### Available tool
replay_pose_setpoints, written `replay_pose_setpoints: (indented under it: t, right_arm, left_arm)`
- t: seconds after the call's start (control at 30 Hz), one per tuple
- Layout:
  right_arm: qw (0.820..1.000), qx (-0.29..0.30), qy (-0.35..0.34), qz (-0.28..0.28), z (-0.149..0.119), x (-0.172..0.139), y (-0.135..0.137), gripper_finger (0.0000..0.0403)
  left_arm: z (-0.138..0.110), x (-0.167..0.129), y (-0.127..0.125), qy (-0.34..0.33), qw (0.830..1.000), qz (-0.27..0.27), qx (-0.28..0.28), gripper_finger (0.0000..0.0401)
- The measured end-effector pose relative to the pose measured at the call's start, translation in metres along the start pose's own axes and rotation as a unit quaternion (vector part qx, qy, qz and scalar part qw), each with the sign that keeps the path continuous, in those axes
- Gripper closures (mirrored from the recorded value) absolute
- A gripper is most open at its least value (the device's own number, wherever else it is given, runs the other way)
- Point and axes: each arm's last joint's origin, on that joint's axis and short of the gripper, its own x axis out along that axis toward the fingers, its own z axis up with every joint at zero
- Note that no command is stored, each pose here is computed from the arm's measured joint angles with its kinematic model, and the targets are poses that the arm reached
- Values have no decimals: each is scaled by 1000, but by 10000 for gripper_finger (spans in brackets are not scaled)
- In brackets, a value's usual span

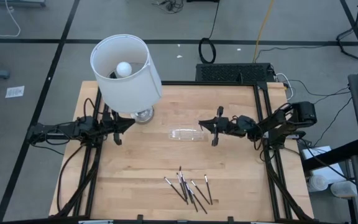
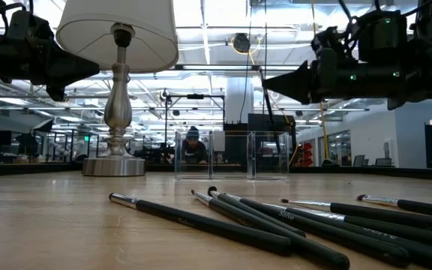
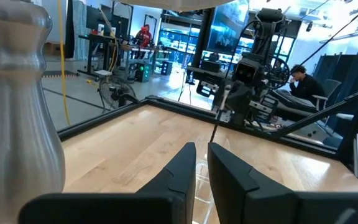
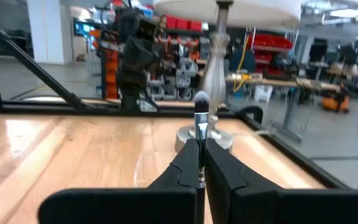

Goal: Sort items
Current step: Put the eyeshadow brush into the transparent organizer

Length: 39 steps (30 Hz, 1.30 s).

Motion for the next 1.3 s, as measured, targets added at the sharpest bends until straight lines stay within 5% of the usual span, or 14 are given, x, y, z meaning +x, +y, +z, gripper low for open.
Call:
replay_pose_setpoints:
  t: [0.8, 1.3]
  right_arm:
    - [996, 26, 84, -21, -9, 14, 0, 402]
    - [996, 29, 88, -21, -10, 13, 0, 341]
  left_arm:
    - [0, 0, 0, -1, 1000, 0, 2, 352]
    - [0, 0, 0, -1, 1000, 0, 1, 352]
